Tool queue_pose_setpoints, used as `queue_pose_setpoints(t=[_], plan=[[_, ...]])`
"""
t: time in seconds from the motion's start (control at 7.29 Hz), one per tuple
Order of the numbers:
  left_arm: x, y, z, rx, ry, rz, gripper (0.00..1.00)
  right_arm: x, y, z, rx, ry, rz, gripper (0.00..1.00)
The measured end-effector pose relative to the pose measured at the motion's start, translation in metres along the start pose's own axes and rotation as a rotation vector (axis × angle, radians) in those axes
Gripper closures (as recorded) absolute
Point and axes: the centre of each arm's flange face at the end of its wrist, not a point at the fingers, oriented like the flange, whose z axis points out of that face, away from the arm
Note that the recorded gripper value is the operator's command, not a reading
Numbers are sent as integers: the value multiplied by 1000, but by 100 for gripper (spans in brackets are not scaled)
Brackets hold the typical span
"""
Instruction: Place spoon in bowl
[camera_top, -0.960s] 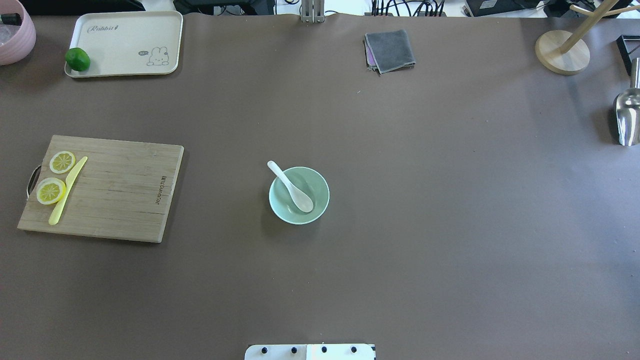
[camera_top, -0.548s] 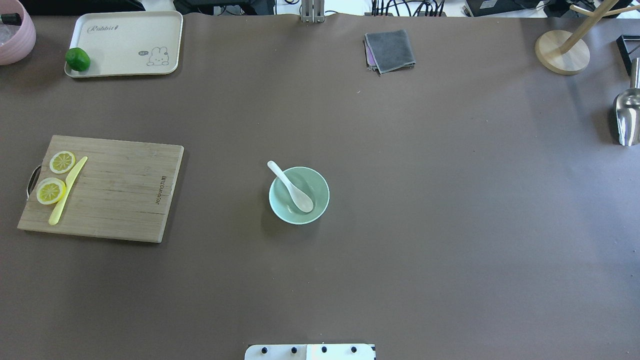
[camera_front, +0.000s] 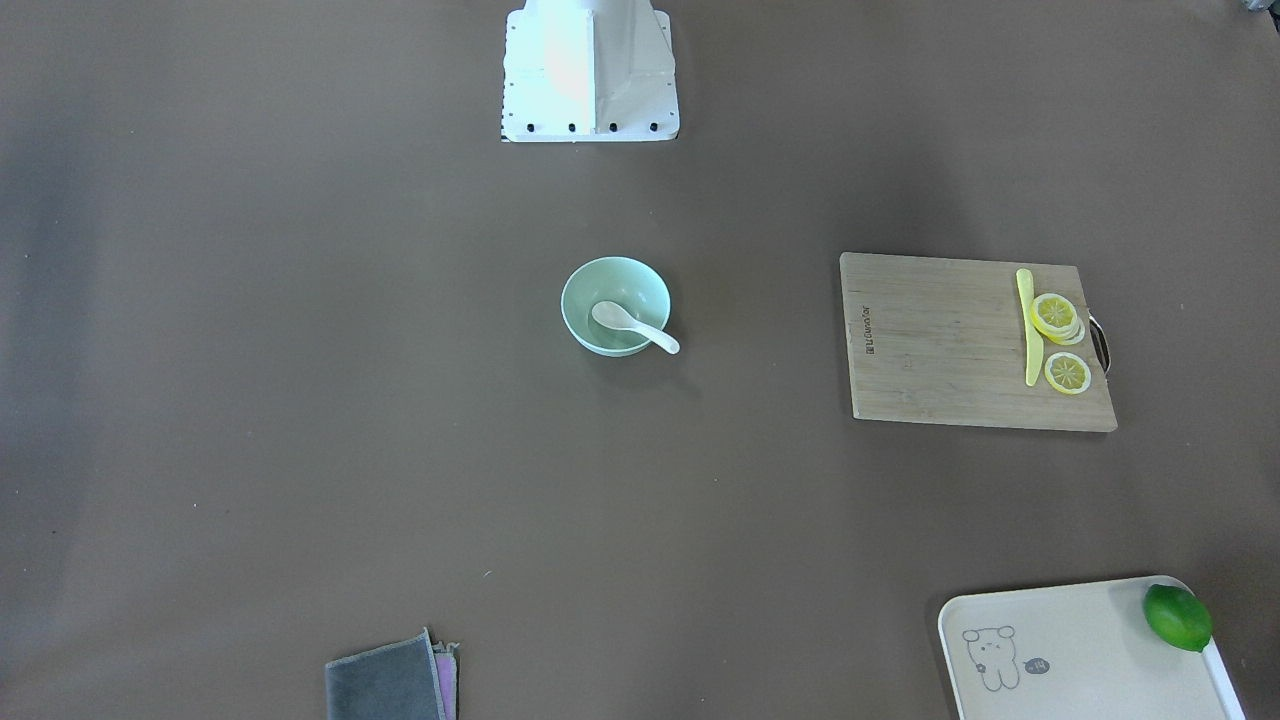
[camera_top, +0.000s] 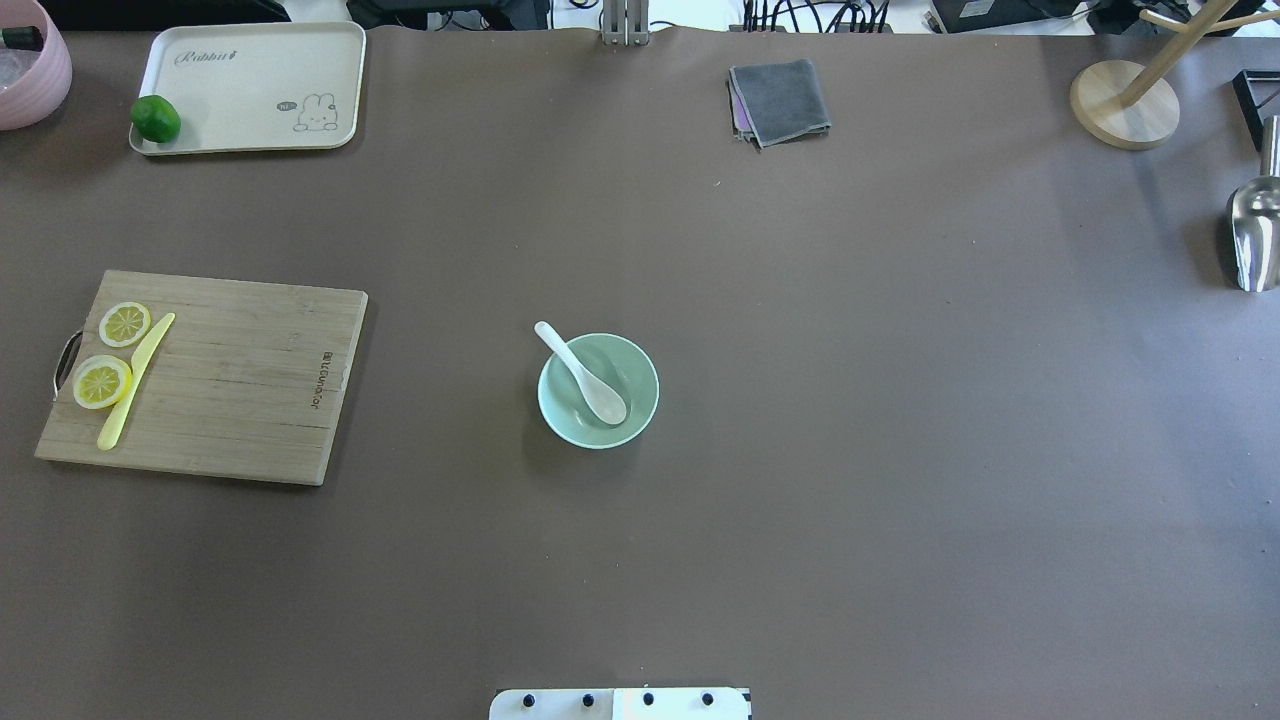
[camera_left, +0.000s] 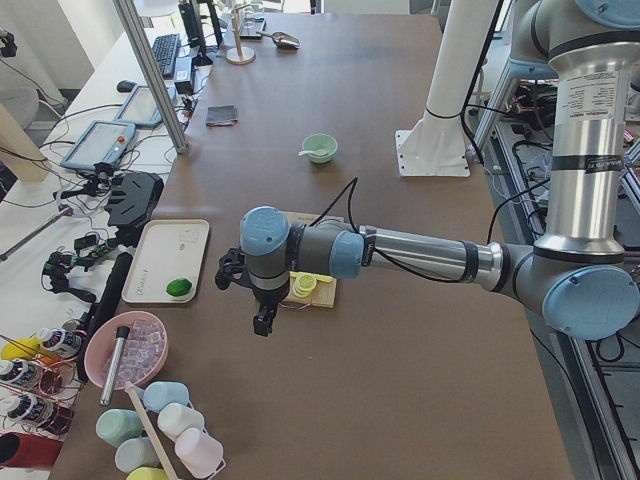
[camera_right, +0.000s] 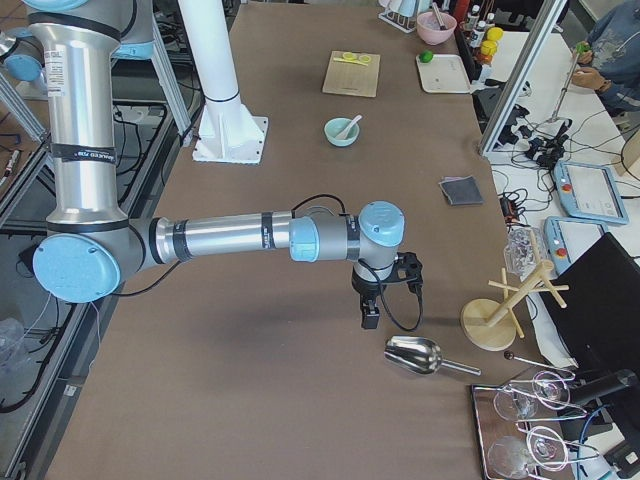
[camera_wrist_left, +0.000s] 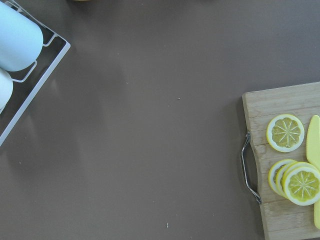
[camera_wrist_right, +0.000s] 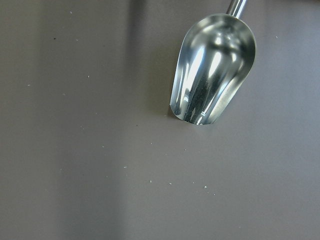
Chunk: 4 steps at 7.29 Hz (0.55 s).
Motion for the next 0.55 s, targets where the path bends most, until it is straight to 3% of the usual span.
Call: queue_pose_setpoints(t=[0.55], plan=[[-3,4,1,-2,-5,-5,2,-7,-4,-5,9,-13,-11,0]])
